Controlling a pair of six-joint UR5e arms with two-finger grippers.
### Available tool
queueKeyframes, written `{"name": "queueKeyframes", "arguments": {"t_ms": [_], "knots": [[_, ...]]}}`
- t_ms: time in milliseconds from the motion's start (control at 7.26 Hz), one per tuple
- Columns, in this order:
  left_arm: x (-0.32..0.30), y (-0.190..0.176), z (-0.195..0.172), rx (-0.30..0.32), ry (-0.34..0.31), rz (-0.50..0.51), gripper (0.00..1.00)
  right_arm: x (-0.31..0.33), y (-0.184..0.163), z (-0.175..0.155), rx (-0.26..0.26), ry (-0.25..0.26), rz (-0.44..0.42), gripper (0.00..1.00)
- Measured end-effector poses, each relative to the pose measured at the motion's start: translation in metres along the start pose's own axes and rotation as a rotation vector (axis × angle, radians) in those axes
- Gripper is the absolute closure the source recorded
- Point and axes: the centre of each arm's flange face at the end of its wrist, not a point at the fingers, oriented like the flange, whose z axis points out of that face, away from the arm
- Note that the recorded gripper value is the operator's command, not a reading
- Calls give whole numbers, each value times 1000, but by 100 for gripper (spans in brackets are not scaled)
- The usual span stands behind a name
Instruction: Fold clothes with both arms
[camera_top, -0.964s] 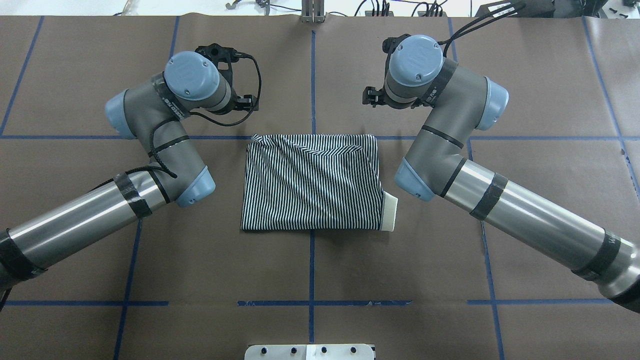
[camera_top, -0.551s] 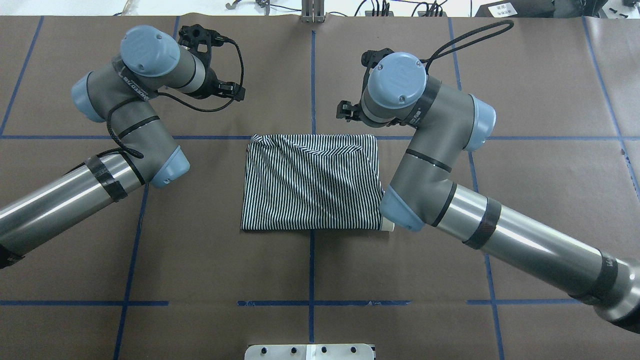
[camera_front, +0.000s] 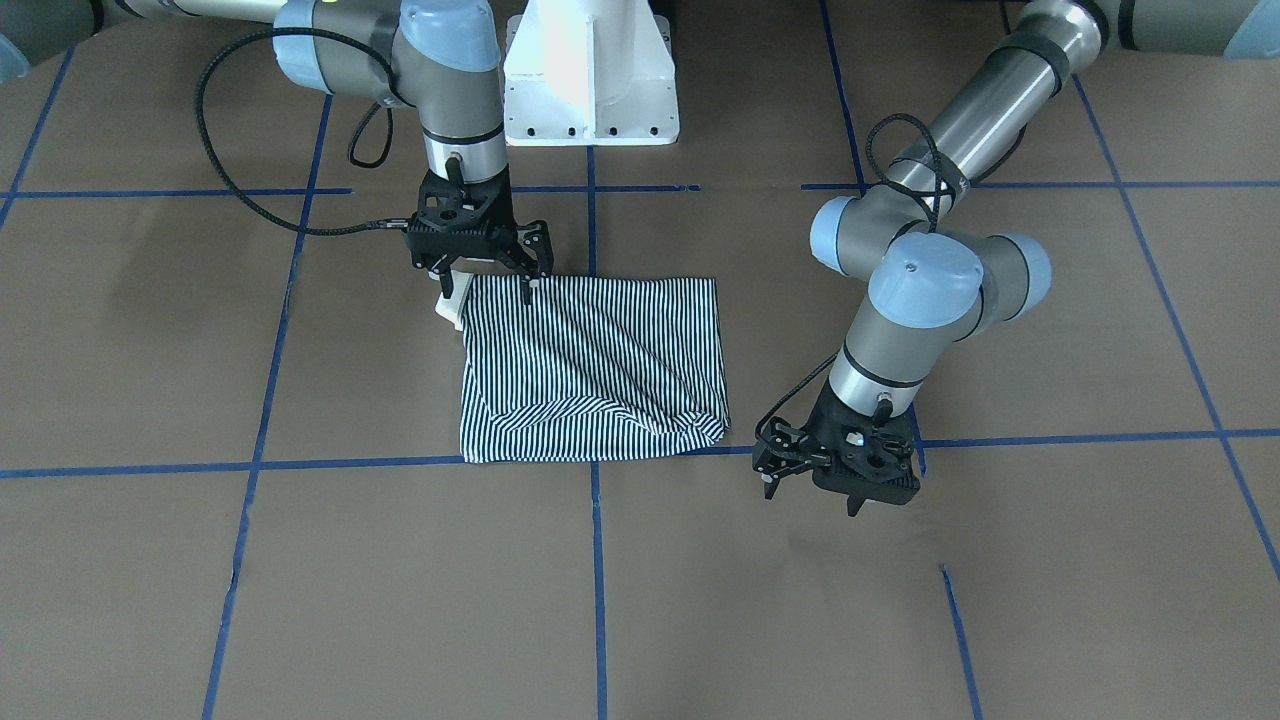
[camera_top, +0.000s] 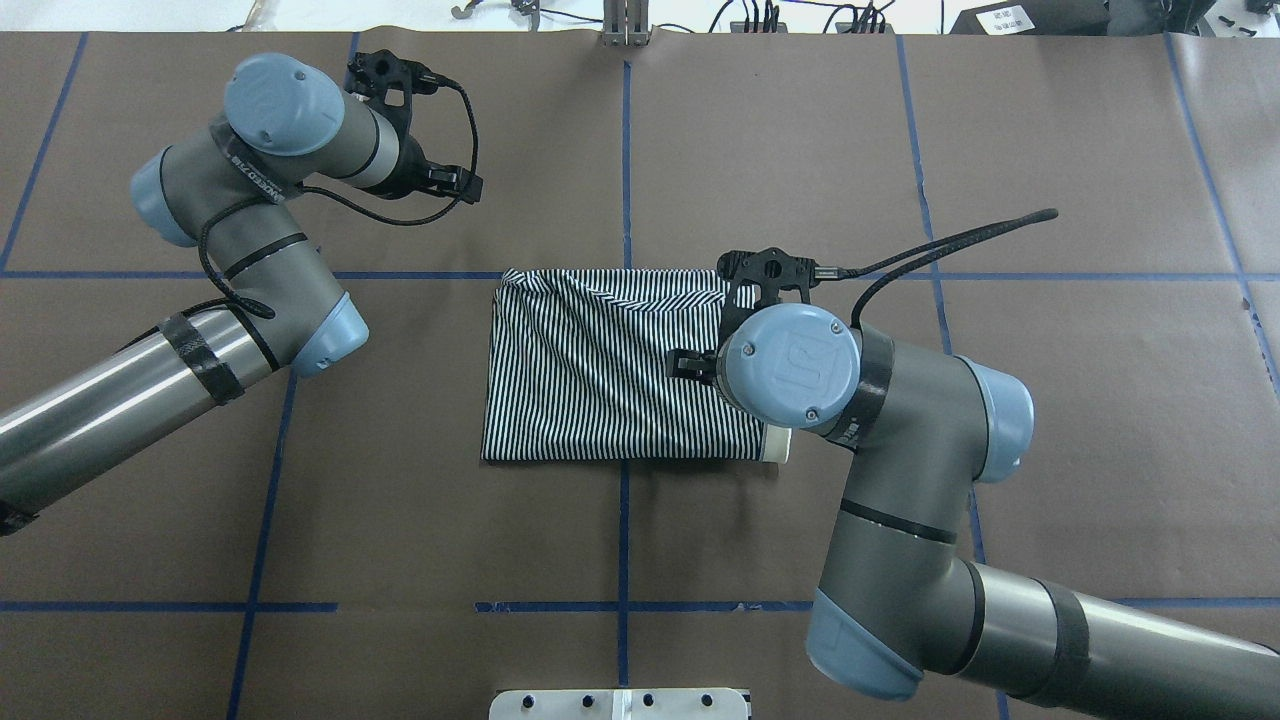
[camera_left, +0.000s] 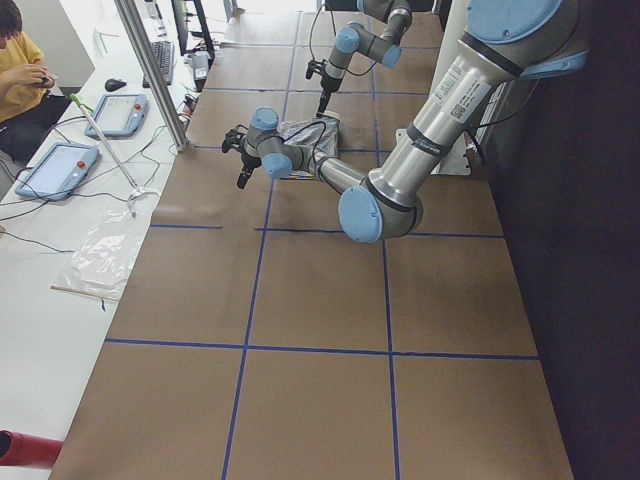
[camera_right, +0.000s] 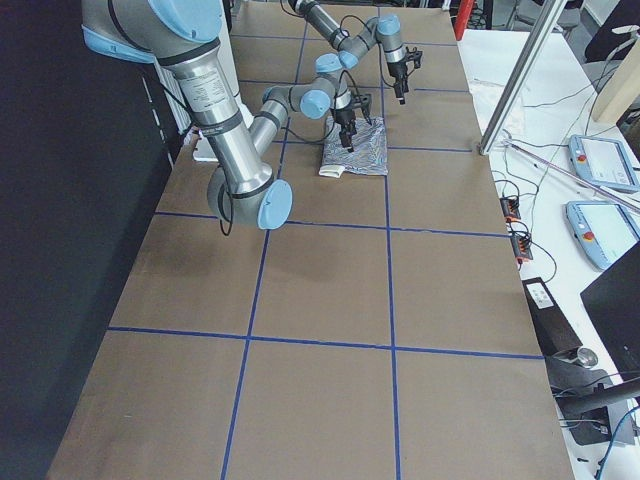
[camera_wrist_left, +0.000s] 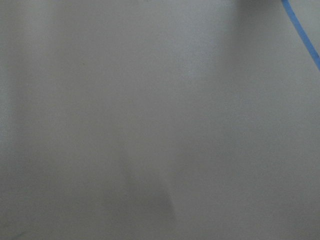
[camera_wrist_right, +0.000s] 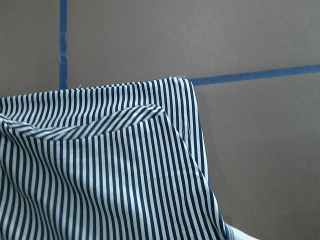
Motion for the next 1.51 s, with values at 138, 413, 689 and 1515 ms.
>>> {"name": "queueKeyframes", "arguments": {"t_ms": [138, 413, 689, 1515], "knots": [[0, 0, 0, 2, 2, -2, 0, 1, 14, 4, -1, 8, -7, 0], [0, 1, 0, 2, 3, -4, 0, 4, 29, 19, -8, 30, -22, 0], [-3, 5, 1, 4, 6, -4, 0, 7, 35, 32, -14, 52, -30, 0], [-4, 6, 1, 9, 13, -4, 0, 12, 47, 56, -21, 35, -35, 0]]}}
